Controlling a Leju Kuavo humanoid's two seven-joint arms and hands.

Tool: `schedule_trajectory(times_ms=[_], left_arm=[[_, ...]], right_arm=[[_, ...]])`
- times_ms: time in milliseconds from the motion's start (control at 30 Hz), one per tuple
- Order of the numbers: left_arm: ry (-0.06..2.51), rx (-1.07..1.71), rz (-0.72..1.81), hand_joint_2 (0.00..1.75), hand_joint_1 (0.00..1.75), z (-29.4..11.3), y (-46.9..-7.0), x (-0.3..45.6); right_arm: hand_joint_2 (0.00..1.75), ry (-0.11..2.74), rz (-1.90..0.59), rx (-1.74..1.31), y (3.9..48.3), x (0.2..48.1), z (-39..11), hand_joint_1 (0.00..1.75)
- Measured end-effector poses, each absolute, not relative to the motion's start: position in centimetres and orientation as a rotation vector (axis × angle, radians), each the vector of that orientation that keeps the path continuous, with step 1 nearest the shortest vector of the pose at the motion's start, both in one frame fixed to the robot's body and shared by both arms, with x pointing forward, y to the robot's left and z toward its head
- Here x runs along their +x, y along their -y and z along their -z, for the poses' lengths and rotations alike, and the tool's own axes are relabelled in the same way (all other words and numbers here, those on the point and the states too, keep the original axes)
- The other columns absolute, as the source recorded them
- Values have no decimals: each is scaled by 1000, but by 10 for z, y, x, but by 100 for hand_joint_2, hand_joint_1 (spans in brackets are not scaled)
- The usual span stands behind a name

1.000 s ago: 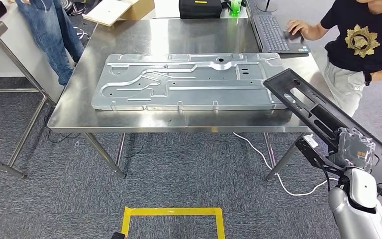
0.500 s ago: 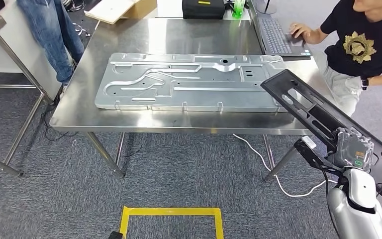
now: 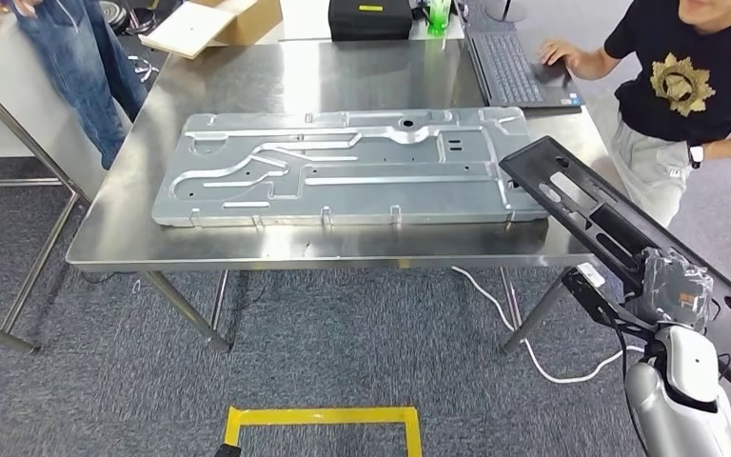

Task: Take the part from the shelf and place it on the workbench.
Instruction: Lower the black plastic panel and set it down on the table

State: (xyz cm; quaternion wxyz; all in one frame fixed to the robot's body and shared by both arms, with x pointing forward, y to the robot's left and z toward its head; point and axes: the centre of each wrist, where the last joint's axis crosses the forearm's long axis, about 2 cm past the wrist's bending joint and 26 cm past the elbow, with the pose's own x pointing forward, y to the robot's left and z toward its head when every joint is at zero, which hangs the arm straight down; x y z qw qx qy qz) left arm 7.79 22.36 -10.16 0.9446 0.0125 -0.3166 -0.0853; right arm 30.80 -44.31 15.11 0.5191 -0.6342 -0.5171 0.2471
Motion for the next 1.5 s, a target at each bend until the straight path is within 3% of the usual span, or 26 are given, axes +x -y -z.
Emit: schedule_trajectory(times_ms=[933,1500], left_arm=[[656,41,180,175,0,101,-222,77],[661,35,204,175,0,100,-219,81]], right_arm=[[175,1216,-650,-1530,437,302,-145,175],[175,1243,-800,-1555,404,348,-155,175]])
